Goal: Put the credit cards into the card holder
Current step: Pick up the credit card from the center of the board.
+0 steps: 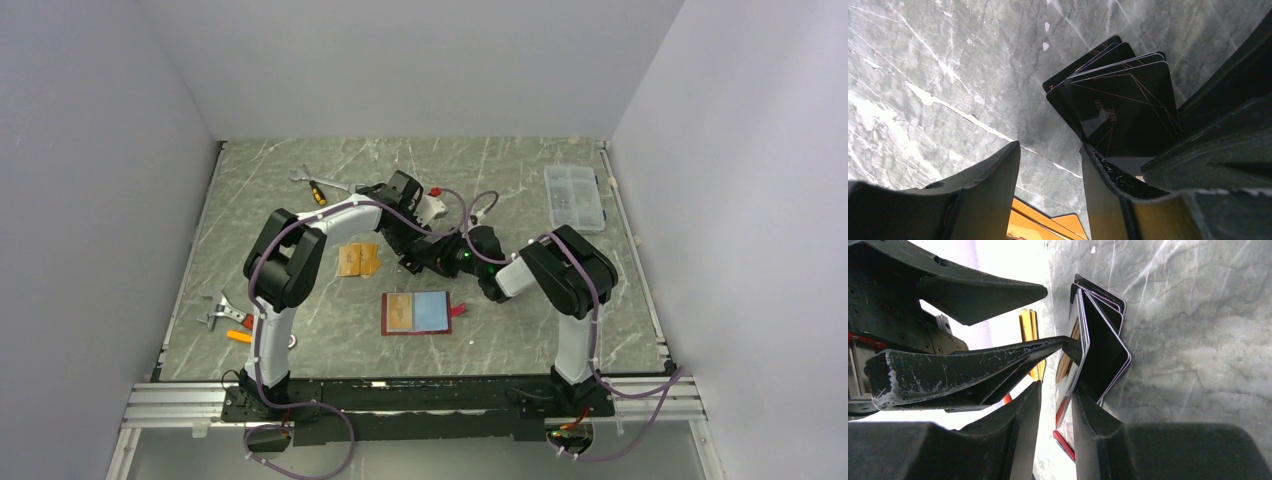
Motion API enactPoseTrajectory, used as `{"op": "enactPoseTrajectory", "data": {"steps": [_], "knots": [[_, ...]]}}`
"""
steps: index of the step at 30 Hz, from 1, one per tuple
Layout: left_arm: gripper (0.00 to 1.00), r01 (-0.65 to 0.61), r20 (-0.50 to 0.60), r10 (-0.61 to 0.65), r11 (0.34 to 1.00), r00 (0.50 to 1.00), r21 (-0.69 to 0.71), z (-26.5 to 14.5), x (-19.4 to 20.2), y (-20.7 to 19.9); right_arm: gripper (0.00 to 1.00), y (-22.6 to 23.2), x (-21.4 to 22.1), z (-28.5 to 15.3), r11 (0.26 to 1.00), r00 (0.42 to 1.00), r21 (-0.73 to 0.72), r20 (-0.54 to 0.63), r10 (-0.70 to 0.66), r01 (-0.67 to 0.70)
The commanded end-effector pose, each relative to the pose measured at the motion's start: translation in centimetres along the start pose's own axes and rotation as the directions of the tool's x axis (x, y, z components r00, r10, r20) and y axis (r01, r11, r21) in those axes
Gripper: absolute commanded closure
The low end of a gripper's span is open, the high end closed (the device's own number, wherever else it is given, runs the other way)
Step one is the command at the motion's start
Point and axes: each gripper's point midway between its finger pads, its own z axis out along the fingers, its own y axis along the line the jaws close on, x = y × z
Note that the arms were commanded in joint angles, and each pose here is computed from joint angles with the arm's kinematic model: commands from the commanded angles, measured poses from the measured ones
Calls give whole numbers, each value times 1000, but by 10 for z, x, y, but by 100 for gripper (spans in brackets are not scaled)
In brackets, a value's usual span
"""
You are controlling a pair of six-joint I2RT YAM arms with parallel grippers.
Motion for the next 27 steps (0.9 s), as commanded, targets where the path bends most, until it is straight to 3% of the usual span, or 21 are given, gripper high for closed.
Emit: {"op": "enactPoseTrajectory", "data": {"steps": [1, 4, 12, 19, 21, 27], "knots": [[46, 0, 40, -2, 999, 999, 39, -10, -10, -13, 69, 27, -10, 8, 996, 998, -71, 31, -52, 54], [46, -2, 40, 0, 999, 999, 34, -13, -10, -12, 74, 23, -9, 11, 998, 998, -50, 26, -49, 50], [42, 71, 95, -76, 996, 993, 53, -49, -18, 8, 100, 1, -13, 9, 997, 997, 70, 52, -50, 46], [20, 169, 214, -198, 975, 957, 147, -109, -31, 23, 100, 14, -15, 4, 990, 991, 55, 40, -130, 128], [2, 195, 241, -242, 959, 940, 206, -123, -34, 19, 100, 30, -15, -2, 982, 982, 3, 30, -188, 188], [1, 224, 276, -360, 878, 891, 423, -144, -42, -15, 100, 68, -11, -28, 938, 947, -131, 27, -321, 322]]}}
